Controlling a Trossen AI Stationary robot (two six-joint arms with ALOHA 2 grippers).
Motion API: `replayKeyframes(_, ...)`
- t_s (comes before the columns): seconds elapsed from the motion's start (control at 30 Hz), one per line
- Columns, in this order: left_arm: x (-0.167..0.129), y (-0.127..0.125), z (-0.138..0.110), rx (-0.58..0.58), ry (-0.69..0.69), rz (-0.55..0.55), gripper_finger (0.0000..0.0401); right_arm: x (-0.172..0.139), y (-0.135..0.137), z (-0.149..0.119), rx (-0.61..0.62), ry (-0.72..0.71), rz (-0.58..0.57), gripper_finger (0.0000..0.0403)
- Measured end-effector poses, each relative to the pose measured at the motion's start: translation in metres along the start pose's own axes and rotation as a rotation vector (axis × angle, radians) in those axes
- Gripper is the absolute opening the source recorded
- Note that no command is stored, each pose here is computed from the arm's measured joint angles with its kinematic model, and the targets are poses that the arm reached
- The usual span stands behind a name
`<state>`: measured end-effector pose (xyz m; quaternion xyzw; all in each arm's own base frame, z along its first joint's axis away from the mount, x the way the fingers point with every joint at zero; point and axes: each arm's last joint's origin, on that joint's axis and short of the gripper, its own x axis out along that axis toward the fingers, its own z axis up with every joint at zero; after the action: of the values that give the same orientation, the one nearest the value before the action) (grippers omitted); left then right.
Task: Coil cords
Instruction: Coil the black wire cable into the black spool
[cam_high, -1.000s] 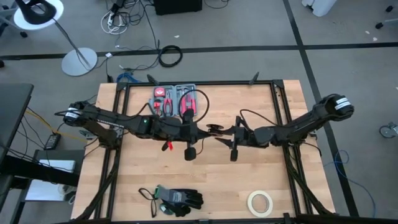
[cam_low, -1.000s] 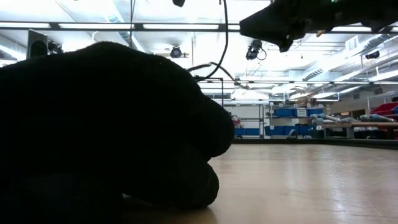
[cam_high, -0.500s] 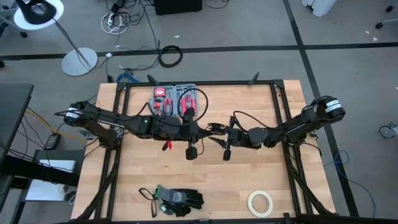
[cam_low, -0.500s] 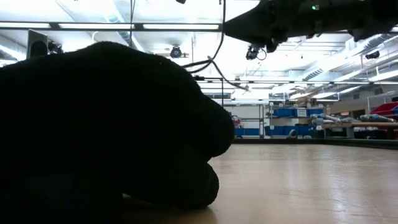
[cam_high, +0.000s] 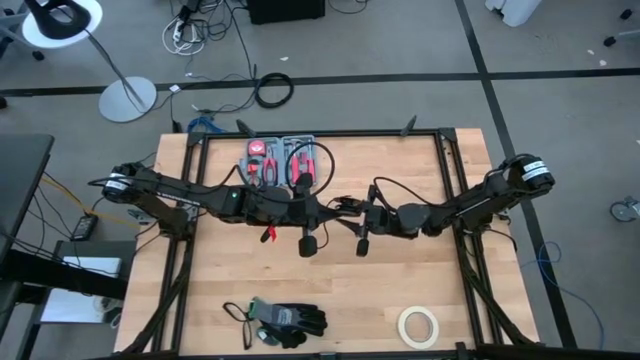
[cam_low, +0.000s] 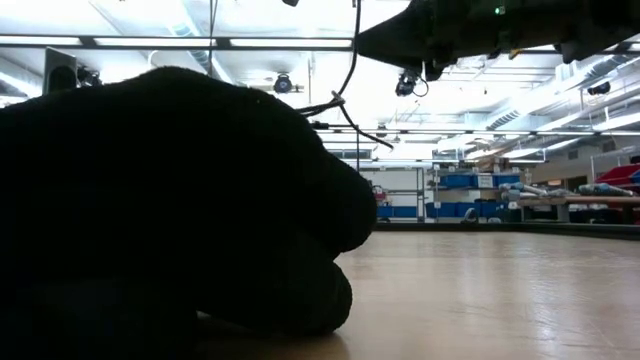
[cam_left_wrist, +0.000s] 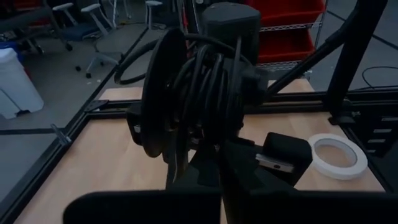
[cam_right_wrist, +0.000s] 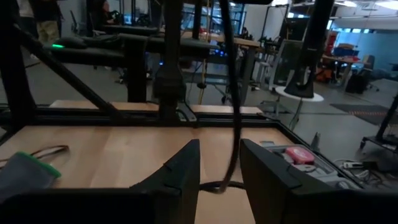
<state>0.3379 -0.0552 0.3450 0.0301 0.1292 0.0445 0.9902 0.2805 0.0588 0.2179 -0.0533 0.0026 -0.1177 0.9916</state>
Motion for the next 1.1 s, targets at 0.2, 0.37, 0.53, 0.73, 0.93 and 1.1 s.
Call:
replayKeyframes(0.2,0.000,0.000,0.002,0.006,-0.020,0.002,0.0000,0.002,-0.004,0.000,-0.002,-0.003,-0.017,0.0112)
replayKeyframes(0.37,0.000,0.000,0.003,0.008,-0.028,0.002,0.0000,0.003,-0.006,0.000,-0.003,-0.006,-0.015,0.0112)
replayKeyframes(0.53,0.000,0.000,0.003,0.014,-0.028,0.012,0.0000,0.003,-0.006,0.000,-0.002,-0.007,-0.012,0.0100)
replayKeyframes(0.73,0.000,0.000,0.003,0.014,-0.037,0.012,0.0000,0.003,-0.007,-0.001,-0.010,0.004,-0.016,0.0012)
replayKeyframes(0.93,0.000,0.000,0.003,0.014,-0.034,0.012,0.0000,0.004,-0.008,-0.003,-0.010,0.025,-0.037,0.0005)
replayKeyframes(1.1,0.000,0.000,-0.004,0.017,0.036,0.010,0.0000,-0.010,0.001,0.000,-0.060,0.095,-0.041,0.0003)
